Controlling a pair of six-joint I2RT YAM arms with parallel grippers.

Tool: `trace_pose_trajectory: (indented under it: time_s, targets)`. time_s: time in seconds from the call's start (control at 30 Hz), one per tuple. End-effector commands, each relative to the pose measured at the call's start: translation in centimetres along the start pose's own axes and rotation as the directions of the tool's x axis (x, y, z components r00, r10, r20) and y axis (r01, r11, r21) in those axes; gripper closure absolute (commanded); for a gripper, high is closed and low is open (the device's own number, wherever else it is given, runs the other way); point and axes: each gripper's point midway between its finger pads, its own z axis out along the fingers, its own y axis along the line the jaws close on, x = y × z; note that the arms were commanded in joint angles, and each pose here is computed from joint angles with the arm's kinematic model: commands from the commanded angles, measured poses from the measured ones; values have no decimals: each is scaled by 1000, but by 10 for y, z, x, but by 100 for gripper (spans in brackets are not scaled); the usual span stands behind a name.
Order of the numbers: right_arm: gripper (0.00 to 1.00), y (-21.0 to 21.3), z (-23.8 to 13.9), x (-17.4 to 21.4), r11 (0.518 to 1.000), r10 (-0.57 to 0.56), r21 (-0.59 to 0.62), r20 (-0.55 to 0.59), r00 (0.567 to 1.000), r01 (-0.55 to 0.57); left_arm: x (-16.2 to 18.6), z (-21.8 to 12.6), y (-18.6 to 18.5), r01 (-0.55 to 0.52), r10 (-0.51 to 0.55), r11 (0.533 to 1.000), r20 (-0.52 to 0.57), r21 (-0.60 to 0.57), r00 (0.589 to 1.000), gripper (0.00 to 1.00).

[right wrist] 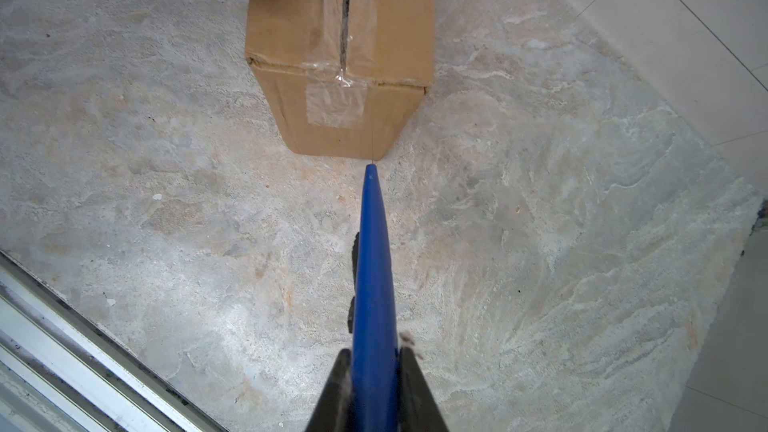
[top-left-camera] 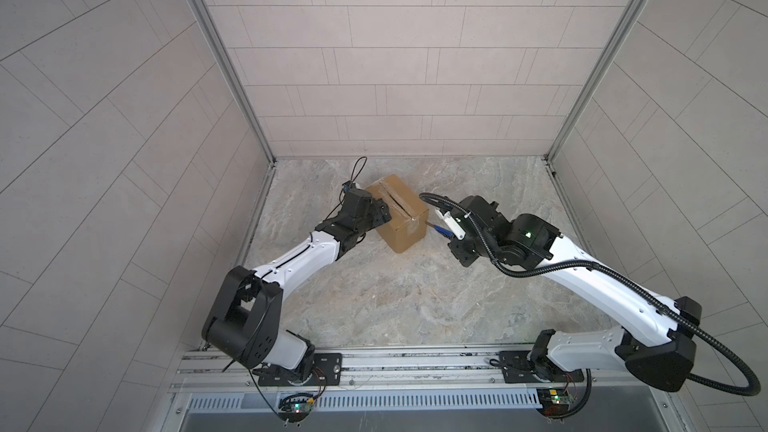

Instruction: Unpack the express box

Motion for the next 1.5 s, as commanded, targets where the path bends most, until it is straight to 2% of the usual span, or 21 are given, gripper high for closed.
trace_pose_trajectory:
  time_s: [0.0,0.23,0.47,0.67,0.77,0.93,1.1,1.23,1.47]
  targets:
    - [100,-25,-9,9,992,72,99,12,997,-73,-4,-8,0,-24,24,1000,-3,4,1000,9]
    - [100,-33,21,5,979,136,147,39,990,-141,-24,-33,-32,-60,55,991,39,120,998,6]
    - [100,-30,53,-16,971,195,119,93,976,-205,-27,-54,-36,-109,99,982,71,154,992,4]
    - [100,-34,40,-8,959,251,101,117,961,-263,-20,-60,-31,-157,146,974,79,164,986,4]
    - [100,-32,32,2,944,320,40,139,937,-328,-16,-60,-31,-179,167,967,82,180,983,4]
    - [100,-21,22,13,865,499,-171,189,846,-472,-14,-60,-33,-206,191,957,91,203,977,3]
    - [100,-5,18,14,754,629,-384,185,755,-533,-12,-59,-35,-214,194,950,104,229,975,3]
    - [100,8,18,7,702,664,-482,173,728,-525,-9,-59,-39,-212,189,942,109,259,976,3]
    - [100,16,21,-2,660,687,-541,156,710,-520,-5,-56,-40,-196,174,939,101,282,980,3]
